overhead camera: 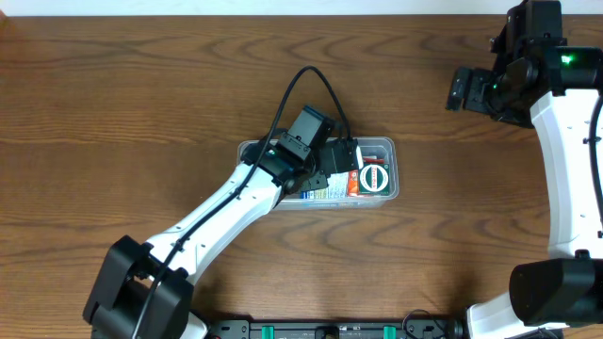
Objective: Pack container
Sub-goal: 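Carry the Panadol box over the container and lower it inside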
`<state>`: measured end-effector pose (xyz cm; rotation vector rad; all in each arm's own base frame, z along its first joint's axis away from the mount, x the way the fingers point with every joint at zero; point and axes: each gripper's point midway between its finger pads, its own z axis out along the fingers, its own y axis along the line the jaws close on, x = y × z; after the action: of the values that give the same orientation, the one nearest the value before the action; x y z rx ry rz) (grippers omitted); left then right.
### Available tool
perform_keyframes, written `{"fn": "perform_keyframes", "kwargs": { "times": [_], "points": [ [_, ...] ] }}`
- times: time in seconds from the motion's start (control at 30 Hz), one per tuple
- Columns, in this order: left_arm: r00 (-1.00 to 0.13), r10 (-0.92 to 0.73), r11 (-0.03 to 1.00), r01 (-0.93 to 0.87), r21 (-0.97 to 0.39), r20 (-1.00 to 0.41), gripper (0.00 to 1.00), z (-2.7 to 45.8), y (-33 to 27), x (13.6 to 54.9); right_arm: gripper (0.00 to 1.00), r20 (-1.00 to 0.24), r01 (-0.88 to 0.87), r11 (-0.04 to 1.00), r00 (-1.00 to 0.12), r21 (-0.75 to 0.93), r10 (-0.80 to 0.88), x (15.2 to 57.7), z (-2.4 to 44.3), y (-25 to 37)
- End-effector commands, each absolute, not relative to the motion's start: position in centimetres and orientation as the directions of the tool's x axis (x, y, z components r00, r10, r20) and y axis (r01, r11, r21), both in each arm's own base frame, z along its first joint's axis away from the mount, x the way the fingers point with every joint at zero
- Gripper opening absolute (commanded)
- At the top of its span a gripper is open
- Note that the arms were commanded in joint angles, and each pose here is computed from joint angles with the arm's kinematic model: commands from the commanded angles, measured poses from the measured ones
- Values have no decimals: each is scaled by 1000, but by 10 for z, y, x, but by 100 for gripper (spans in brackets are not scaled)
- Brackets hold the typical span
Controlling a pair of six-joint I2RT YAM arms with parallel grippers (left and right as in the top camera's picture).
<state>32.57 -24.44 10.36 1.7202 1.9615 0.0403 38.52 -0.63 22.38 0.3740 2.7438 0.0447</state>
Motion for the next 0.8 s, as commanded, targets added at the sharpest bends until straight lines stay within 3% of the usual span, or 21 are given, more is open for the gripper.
{"fn": "perform_keyframes", "kwargs": {
  "times": [0.0,0.37,0.77],
  "points": [
    [-36,936,172,914,367,-350,27,102,-246,329,99,-359,250,965,-896,82,262,386,225,-7],
    [-20,911,222,865,450,-411,27,117,-254,356,99,-359,250,965,-896,82,262,386,225,-7],
    [-63,939,193,910,368,-337,26,80,-246,344,99,-359,250,965,-896,82,262,386,225,-7]
  ]
}}
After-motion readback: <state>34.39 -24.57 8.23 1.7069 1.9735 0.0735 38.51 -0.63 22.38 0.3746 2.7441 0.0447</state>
